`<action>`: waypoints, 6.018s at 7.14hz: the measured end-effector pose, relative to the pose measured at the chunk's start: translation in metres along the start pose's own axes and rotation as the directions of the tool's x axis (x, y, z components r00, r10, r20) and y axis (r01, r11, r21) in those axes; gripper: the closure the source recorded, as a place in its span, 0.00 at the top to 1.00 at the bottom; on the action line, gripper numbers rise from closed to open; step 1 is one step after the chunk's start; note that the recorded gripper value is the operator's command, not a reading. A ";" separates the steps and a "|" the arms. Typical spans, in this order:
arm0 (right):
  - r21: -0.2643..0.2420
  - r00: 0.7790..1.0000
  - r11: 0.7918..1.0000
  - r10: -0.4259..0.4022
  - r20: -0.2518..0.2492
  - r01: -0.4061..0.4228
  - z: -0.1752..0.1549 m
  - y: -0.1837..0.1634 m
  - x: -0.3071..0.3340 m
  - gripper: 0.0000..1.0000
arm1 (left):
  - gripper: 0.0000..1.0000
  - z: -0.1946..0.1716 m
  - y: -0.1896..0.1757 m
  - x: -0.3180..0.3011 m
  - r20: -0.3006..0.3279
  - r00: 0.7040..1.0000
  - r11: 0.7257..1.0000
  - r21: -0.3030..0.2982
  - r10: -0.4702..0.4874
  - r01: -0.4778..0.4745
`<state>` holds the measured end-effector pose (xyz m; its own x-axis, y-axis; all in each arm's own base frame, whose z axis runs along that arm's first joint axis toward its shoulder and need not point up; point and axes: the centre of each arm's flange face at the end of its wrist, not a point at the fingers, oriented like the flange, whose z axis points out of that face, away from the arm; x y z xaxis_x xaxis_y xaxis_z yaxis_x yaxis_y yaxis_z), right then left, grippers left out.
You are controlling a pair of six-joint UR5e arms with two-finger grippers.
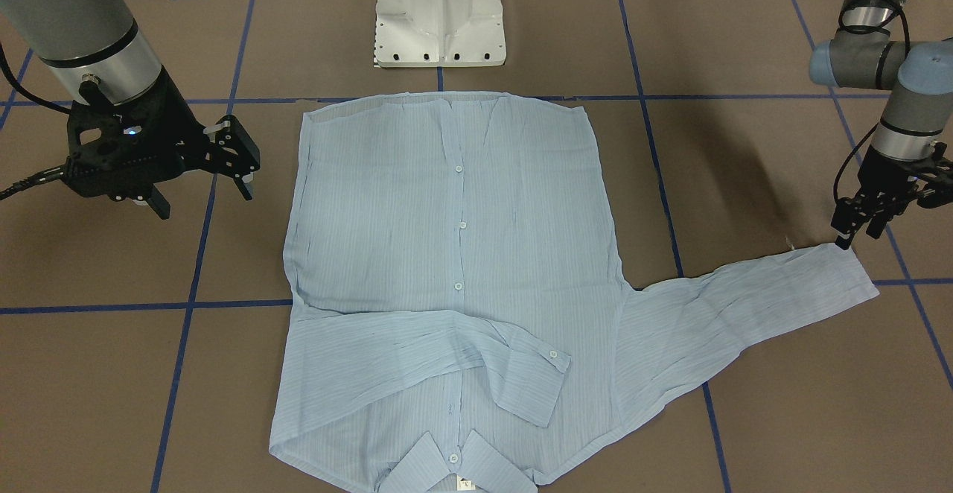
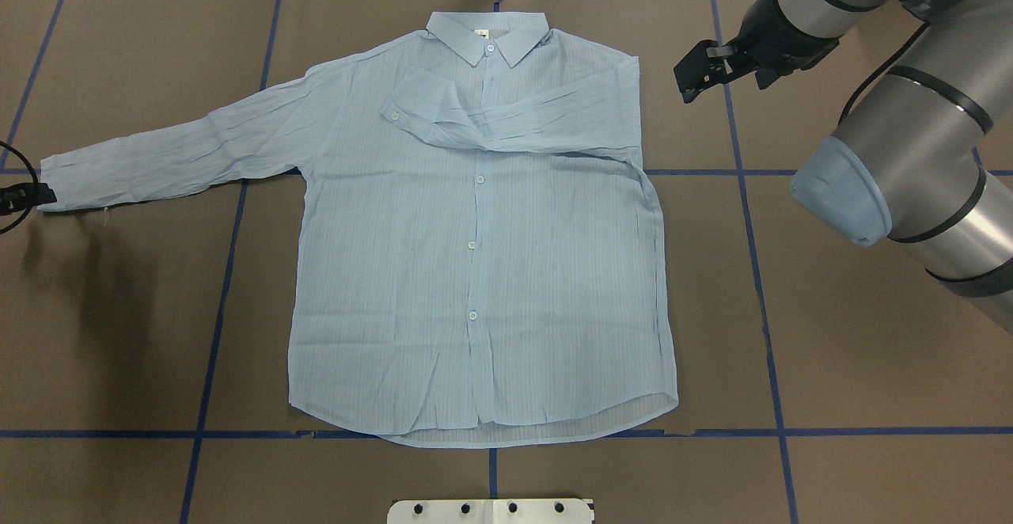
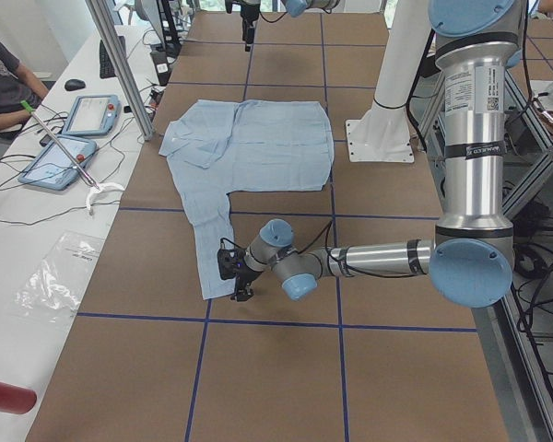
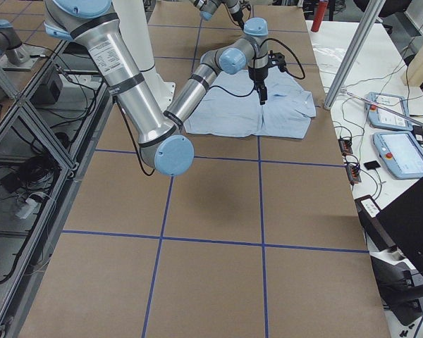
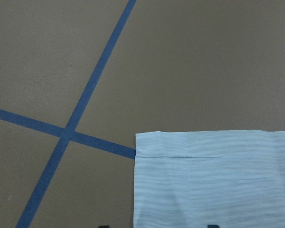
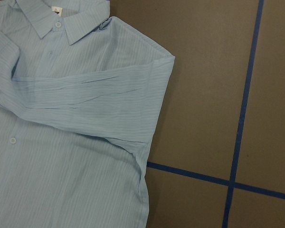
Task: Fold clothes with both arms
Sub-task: 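Release the sleeve on the shirt and raise the right gripper away, then grasp the sleeve cuff nearest the left gripper, then fold the held sleeve across the shirt front and release it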
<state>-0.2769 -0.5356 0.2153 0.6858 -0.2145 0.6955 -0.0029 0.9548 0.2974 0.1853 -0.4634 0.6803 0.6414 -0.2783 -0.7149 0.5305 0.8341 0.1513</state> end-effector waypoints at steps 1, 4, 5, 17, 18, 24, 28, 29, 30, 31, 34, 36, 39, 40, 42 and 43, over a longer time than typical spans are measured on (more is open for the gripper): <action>0.000 1.000 1.000 -0.002 0.001 0.002 0.000 0.001 -0.001 1.00 | 0.71 0.002 0.002 -0.001 0.003 1.000 1.000 -0.004 0.002 -0.002; -0.001 1.000 1.000 -0.005 0.001 0.005 0.002 0.002 -0.004 1.00 | 0.63 0.005 0.005 0.002 0.003 1.000 1.000 -0.010 0.007 -0.007; -0.001 1.000 1.000 -0.005 0.001 0.005 0.002 0.002 -0.004 1.00 | 0.61 0.006 0.005 0.003 0.003 1.000 1.000 -0.011 0.008 -0.008; 0.001 1.000 1.000 -0.005 0.002 0.005 -0.001 0.003 -0.004 1.00 | 0.06 0.010 0.011 0.006 0.003 1.000 1.000 -0.023 0.020 -0.020; 0.002 1.000 1.000 -0.005 0.003 0.005 -0.002 0.003 -0.004 1.00 | 0.00 0.010 0.011 0.006 0.002 1.000 0.999 -0.023 0.022 -0.022; -0.013 1.000 1.000 0.007 0.003 -0.007 -0.001 0.016 0.013 1.00 | 0.00 -0.034 -0.002 0.054 -0.104 0.994 0.999 0.001 0.043 -0.044; -0.079 0.997 0.995 0.053 -0.058 -0.058 0.022 0.055 0.068 1.00 | 0.00 -0.095 -0.059 0.226 -0.119 0.992 0.999 0.006 0.044 -0.044; -0.098 0.996 0.994 0.042 -0.078 -0.050 0.026 0.071 0.090 1.00 | 0.00 -0.113 -0.081 0.293 -0.095 0.995 0.999 0.008 0.037 -0.036; -0.116 0.995 0.993 0.018 -0.098 -0.030 0.026 0.085 0.116 1.00 | 0.00 -0.135 -0.093 0.359 -0.083 0.996 1.000 -0.003 0.016 -0.017; -0.135 0.993 0.991 0.002 -0.118 -0.018 0.026 0.097 0.144 1.00 | 0.00 -0.154 -0.088 0.425 -0.090 0.995 0.999 -0.034 -0.033 0.030; -0.185 0.988 0.983 -0.034 -0.149 0.006 0.028 0.118 0.206 1.00 | 0.00 -0.207 -0.016 0.633 -0.177 0.930 0.935 -0.211 -0.322 0.284; -0.198 0.987 0.980 -0.032 -0.158 0.000 0.035 0.120 0.218 1.00 | 0.00 -0.231 0.045 0.712 -0.201 0.872 0.868 -0.332 -0.447 0.369; -0.208 0.986 0.978 -0.025 -0.166 -0.010 0.042 0.120 0.224 1.00 | 0.00 -0.195 0.093 0.725 -0.166 0.868 0.853 -0.340 -0.468 0.395; -0.213 0.985 0.977 -0.021 -0.171 -0.016 0.046 0.119 0.227 1.00 | 0.00 -0.186 0.104 0.724 -0.165 0.868 0.854 -0.338 -0.468 0.396; -0.220 0.984 0.975 -0.013 -0.178 -0.027 0.052 0.117 0.230 1.00 | 0.99 -0.167 0.128 0.731 -0.167 0.867 0.853 -0.340 -0.469 0.396; -0.220 0.984 0.975 -0.011 -0.178 -0.029 0.053 0.116 0.229 1.00 | 1.00 -0.165 0.140 0.739 -0.185 0.864 0.852 -0.354 -0.469 0.386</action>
<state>-0.1584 -0.4851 0.4437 0.8044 -0.1847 0.5646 0.1374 0.9825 0.1257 0.6424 -0.4742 0.0603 0.2027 -0.5430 -0.8149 0.5029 0.7718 -0.3891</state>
